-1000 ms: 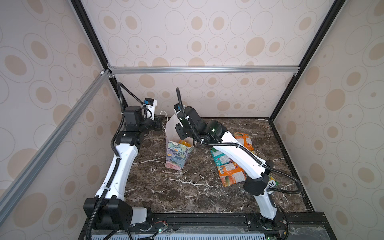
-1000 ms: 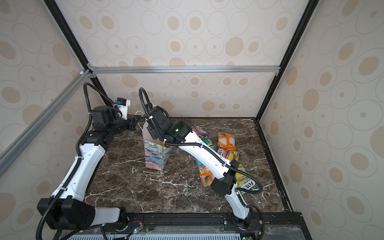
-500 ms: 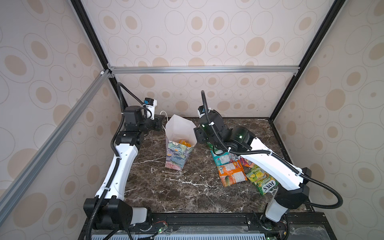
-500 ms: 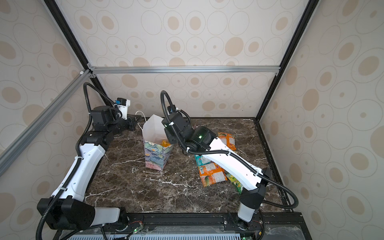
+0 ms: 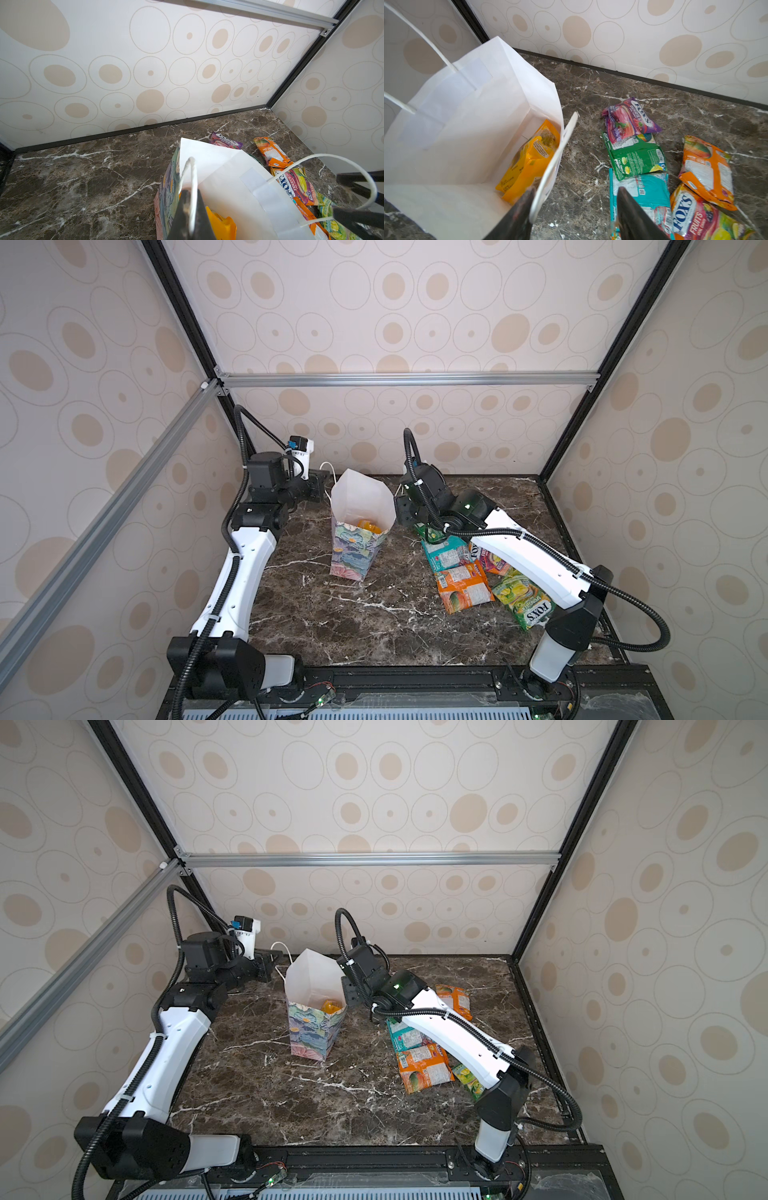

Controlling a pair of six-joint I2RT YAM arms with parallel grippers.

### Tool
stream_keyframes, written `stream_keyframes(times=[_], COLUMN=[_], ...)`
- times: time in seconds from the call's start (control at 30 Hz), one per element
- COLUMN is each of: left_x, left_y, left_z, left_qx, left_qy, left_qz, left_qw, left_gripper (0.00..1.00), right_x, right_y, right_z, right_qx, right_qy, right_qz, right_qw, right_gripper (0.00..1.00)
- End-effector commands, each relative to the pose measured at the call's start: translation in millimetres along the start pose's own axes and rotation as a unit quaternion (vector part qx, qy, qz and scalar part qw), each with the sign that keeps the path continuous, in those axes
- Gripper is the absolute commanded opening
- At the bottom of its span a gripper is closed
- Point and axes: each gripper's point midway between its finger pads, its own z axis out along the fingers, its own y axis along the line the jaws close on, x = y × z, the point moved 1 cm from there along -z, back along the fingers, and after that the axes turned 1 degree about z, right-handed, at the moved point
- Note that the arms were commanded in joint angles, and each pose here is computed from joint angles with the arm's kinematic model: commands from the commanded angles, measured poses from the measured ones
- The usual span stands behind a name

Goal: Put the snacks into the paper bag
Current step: 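Raise the right gripper out of the paper bag and move toward the snack pile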

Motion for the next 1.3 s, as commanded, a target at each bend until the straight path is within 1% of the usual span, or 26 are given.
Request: stream_keyframes(times=[0.0,0.03,0.13,0.2,0.3,0.4,0.47,0.6,0.63,0.67,0.7,0.73,0.9,0.97,1.1,1.17,1.27], left_x=[-15.3,-15.0,-15.3,-16.4,-17.4,-19.0,-18.2,-17.9,-17.1,-16.8,-15.8,-15.4,-17.2,-18.0,-17.0,-17.3,-16.6], left_y=[-4.0,-4.2,-6.8,-8.8,-10.4,-12.1,-12.2,-13.1,-13.9,-13.9,-13.8,-13.6,-14.3,-15.1,-13.0,-12.0,-11.7], left_z=[-10.5,-10.3,-9.9,-11.4,-13.3,-15.3,-14.9,-14.1,-13.1,-12.3,-11.0,-10.2,-13.0,-13.7,-13.1,-13.3,-12.1], left_qx=[0.002,0.003,0.012,0.016,0.019,0.02,0.021,0.026,0.029,0.031,0.032,0.032,0.03,0.032,0.026,0.023,0.022], left_qy=[-0.028,-0.028,-0.03,-0.032,-0.037,-0.04,-0.038,-0.038,-0.038,-0.037,-0.036,-0.034,-0.036,-0.038,-0.035,-0.035,-0.033], left_qz=[0.02,0.02,0.019,0.021,0.024,0.029,0.028,0.029,0.027,0.026,0.024,0.023,0.027,0.027,0.027,0.026,0.024], left_qw=[0.999,0.999,0.999,0.999,0.999,0.999,0.999,0.999,0.998,0.998,0.999,0.999,0.999,0.998,0.999,0.999,0.999], left_gripper=[0.0,0.0,0.0,0.0,0.0,0.0,0.0,0.0,0.0,0.0,0.0,0.0,0.0,0.0,0.0,0.0,0.0], right_x=[-8.8,-14.3,-28.2,-37.4,-54.2,-66.7,-68.3,-56.5,-55.9,-56.8,-57.2,-59.2,-57.1,-52.2,-45.3,-41.4,-31.4], right_y=[9.0,8.5,5.9,5.7,8.4,11.3,13.2,14.0,14.7,16.4,18.1,19.2,20.9,16.6,-5.4,-19.4,-44.6], right_z=[8.4,9.2,12.6,14.7,13.9,8.9,8.3,16.1,17.0,16.5,15.6,12.9,-6.9,-17.0,-46.0,-62.4,-82.8], right_qx=[-0.018,-0.021,-0.019,-0.01,-0.002,-0.005,-0.01,-0.011,-0.013,-0.018,-0.023,-0.028,-0.058,-0.064,-0.048,-0.036,-0.021], right_qy=[-0.012,-0.016,-0.019,-0.026,-0.042,-0.054,-0.056,-0.036,-0.035,-0.035,-0.035,-0.037,-0.037,-0.038,-0.055,-0.067,-0.08], right_qz=[0.002,0.001,-0.011,-0.031,-0.059,-0.07,-0.075,-0.082,-0.081,-0.079,-0.079,-0.077,-0.066,-0.058,-0.039,-0.026,0.007], right_qw=[1.0,1.0,1.0,0.999,0.997,0.996,0.996,0.996,0.996,0.996,0.996,0.996,0.995,0.996,0.997,0.997,0.997], right_gripper=[0.5,0.43,0.14,0.0,0.0,0.0,0.0,0.1,0.18,0.3,0.37,0.41,0.52,0.55,0.59,0.59,0.61])
